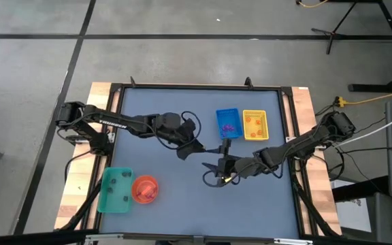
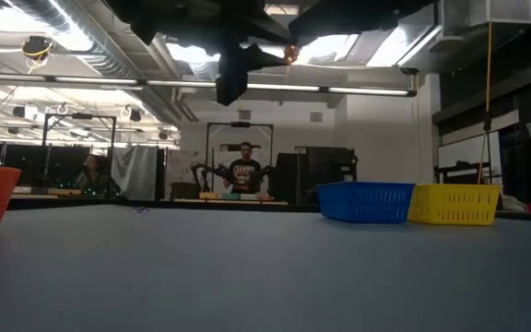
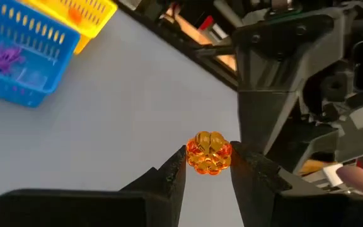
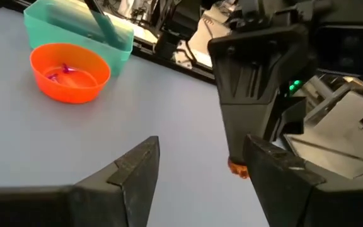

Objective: Sort Halloween decoration
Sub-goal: Put the orange pumpkin toy into the yellow box

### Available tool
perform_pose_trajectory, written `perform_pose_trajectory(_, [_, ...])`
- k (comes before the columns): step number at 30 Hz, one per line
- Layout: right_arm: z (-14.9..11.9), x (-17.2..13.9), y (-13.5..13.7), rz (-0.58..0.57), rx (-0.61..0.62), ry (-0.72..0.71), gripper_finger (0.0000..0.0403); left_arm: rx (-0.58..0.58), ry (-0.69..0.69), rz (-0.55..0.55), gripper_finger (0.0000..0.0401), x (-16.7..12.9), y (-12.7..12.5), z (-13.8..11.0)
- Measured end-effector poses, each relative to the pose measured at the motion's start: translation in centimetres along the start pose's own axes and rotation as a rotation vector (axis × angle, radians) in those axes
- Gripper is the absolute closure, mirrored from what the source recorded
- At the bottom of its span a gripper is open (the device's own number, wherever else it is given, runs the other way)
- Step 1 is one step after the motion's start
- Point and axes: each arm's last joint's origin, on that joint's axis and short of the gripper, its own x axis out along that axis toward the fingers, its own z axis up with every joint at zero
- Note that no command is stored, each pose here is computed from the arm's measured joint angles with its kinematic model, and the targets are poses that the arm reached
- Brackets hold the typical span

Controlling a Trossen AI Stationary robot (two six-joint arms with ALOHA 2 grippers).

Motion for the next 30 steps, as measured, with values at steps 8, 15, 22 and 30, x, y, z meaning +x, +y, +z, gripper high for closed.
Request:
perform_pose_trajectory(8, [0.3, 0.0, -0.2, -0.046, -0.088, -0.02, 0.0169, 0.015, -0.032, -0.03, 0.03, 0.1, -0.6, 0.1])
perform_pose_trajectory(15, [0.3, 0.0, -0.2, -0.047, -0.119, -0.019, 0.0169, 0.015, -0.033, -0.033, 0.03, 0.1, -0.6, 0.1])
perform_pose_trajectory(22, [0.8, -0.2, 0.0, -0.057, -0.127, -0.054, 0.0169, 0.016, -0.031, -0.04, 0.03, 0.1, -0.6, 0.2])
perform_pose_trajectory(30, [1.4, -1.3, 1.0, -0.137, -0.246, -0.059, 0.0169, 0.017, -0.03, -0.044, 0.03, 0.1, -0.7, 0.1])
